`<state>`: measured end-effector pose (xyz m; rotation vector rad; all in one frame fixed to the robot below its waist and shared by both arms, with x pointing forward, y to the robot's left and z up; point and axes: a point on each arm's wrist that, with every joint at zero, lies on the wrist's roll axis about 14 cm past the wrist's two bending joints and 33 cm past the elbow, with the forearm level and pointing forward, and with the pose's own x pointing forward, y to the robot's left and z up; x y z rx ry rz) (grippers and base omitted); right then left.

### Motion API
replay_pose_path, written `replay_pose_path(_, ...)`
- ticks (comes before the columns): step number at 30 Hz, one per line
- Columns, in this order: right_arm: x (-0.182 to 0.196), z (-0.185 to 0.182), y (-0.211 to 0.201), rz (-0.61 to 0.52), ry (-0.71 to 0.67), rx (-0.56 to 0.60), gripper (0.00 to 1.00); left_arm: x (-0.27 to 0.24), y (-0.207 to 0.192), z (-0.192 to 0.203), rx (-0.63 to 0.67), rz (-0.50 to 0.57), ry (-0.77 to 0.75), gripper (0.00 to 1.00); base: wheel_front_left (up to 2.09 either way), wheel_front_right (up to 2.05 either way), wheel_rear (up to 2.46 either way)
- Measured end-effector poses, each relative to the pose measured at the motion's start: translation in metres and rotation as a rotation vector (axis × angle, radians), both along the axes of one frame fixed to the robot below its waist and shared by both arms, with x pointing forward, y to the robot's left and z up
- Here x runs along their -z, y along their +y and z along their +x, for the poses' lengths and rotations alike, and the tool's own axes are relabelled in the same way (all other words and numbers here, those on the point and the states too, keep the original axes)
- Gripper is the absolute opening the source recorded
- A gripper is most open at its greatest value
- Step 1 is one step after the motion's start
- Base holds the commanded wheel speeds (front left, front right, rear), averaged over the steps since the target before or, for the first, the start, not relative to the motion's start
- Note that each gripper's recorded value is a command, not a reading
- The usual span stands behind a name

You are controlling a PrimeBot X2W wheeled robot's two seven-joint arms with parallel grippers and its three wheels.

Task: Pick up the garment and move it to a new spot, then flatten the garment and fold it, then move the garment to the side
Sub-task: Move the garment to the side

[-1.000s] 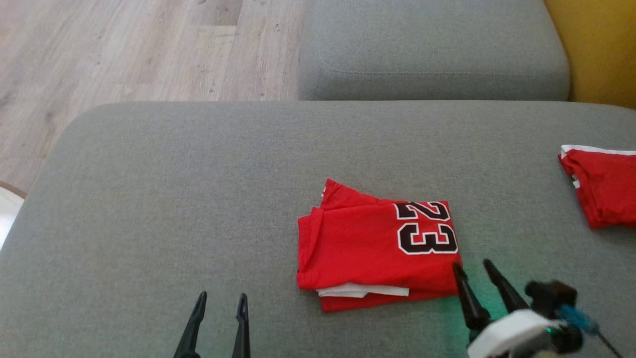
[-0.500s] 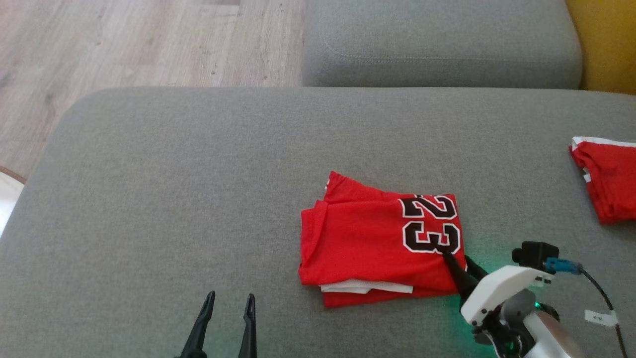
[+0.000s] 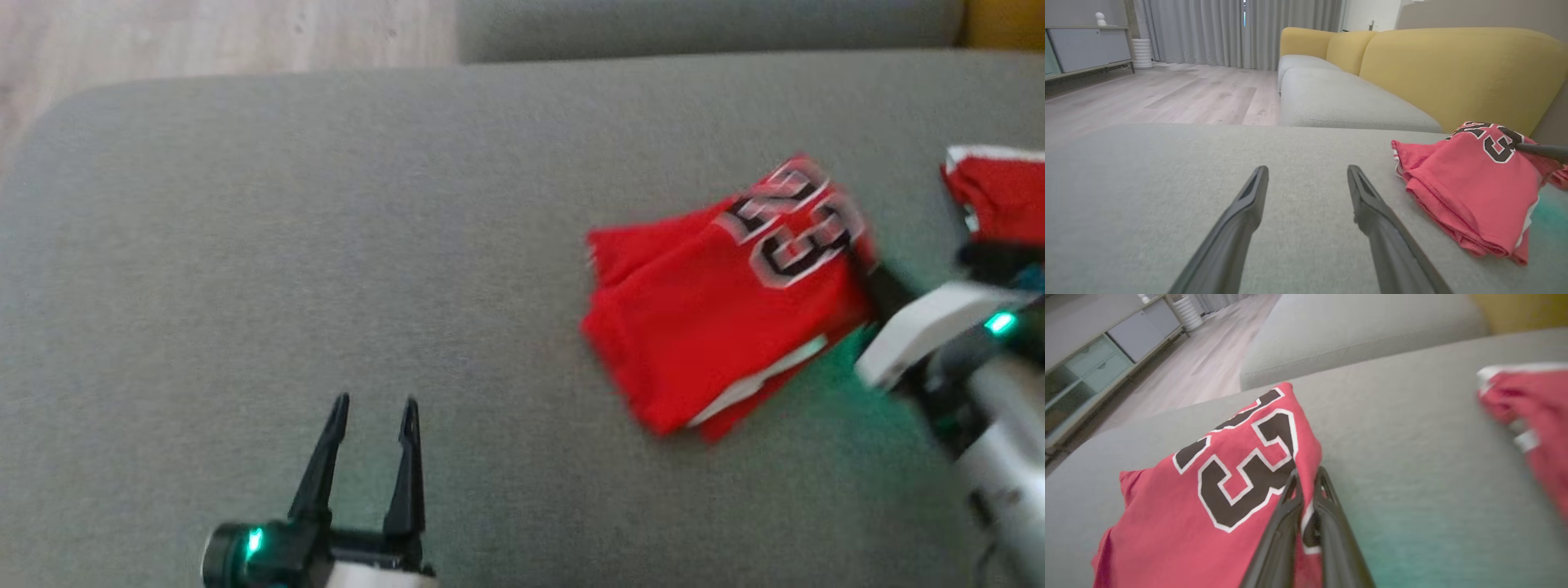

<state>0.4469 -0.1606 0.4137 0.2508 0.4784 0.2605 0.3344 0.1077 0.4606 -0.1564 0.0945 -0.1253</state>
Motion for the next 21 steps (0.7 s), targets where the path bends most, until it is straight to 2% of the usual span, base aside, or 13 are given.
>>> replay_pose_path(8,-0.039,0.039,-0.126,-0.219,-0.088,0.175,0.0,-0.012,-0.034,0.037,0.126,-0.084,-0.047,1.0,0.0,0.0,0.0)
replay_pose_path(16,-0.072,0.038,-0.218,-0.345,-0.097,0.352,0.0,-0.001,-0.055,0.053,0.193,-0.112,-0.024,1.0,0.0,0.0,0.0)
replay_pose_path(17,-0.074,0.036,-0.225,-0.359,-0.093,0.365,0.05,-0.001,-0.057,0.055,0.198,-0.113,-0.025,1.0,0.0,0.0,0.0)
replay_pose_path(18,-0.075,0.034,-0.231,-0.37,-0.088,0.377,0.42,-0.001,-0.058,0.058,0.202,-0.109,-0.03,1.0,0.0,0.0,0.0)
replay_pose_path(19,-0.076,0.032,-0.234,-0.383,-0.088,0.383,1.0,-0.002,-0.059,0.06,0.205,-0.098,-0.037,1.0,0.0,0.0,0.0)
replay_pose_path(21,-0.082,0.031,-0.237,-0.41,-0.105,0.388,1.0,-0.005,-0.057,0.063,0.202,-0.078,-0.056,1.0,0.0,0.0,0.0)
